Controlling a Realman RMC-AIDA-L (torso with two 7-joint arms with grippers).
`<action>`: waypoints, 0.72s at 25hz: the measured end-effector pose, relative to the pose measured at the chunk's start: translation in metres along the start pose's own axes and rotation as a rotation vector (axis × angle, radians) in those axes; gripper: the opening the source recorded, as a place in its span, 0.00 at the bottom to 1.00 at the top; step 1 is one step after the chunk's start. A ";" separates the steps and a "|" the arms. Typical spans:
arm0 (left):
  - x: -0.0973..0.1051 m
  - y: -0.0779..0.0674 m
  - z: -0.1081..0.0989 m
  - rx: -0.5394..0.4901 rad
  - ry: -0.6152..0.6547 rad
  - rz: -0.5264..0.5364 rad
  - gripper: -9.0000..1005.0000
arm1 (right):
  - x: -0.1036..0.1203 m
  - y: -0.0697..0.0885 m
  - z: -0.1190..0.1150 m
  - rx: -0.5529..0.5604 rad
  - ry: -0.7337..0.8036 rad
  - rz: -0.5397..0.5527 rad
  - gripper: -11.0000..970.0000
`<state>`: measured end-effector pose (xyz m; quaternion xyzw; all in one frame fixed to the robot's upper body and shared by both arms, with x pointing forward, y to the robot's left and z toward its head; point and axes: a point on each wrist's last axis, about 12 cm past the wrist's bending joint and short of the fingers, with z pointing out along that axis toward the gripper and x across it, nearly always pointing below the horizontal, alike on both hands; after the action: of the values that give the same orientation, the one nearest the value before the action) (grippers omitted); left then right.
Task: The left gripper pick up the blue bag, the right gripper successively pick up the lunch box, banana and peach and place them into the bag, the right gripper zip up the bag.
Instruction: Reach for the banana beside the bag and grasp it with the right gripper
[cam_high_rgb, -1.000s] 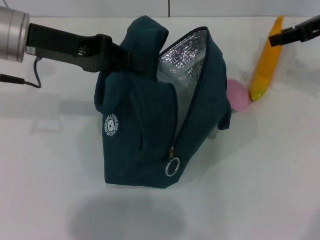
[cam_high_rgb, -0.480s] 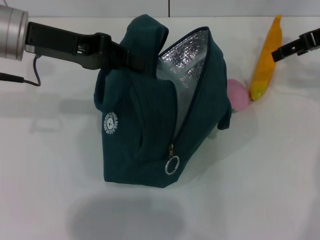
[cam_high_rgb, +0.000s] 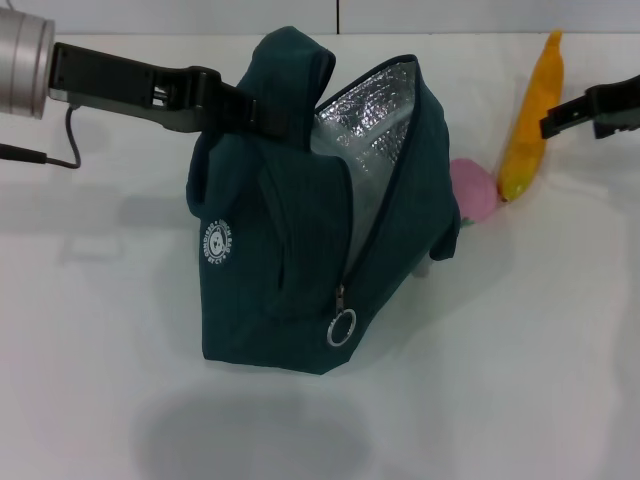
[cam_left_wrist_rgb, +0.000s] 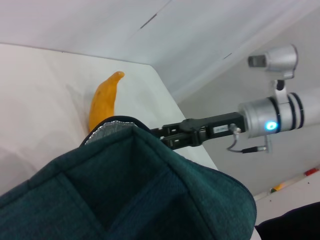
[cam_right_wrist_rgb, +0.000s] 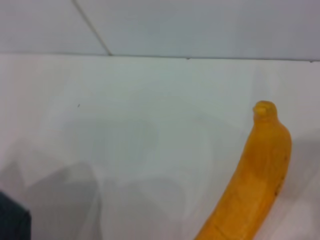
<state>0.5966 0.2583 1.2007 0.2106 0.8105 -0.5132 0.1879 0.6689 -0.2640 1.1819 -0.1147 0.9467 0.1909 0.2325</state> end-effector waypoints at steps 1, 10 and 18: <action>0.000 0.000 0.000 0.000 -0.001 0.006 0.05 | 0.002 0.001 0.005 -0.005 -0.007 0.019 0.87; -0.002 0.000 -0.006 -0.014 0.002 0.056 0.05 | 0.008 0.007 0.032 -0.073 -0.097 0.151 0.87; -0.002 0.000 -0.006 -0.015 0.010 0.085 0.05 | 0.010 0.008 0.035 -0.089 -0.094 0.176 0.87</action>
<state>0.5975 0.2640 1.2039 0.2460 0.8057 -0.4974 0.2072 0.6718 -0.2430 1.1508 -0.0321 0.9317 0.2578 0.2538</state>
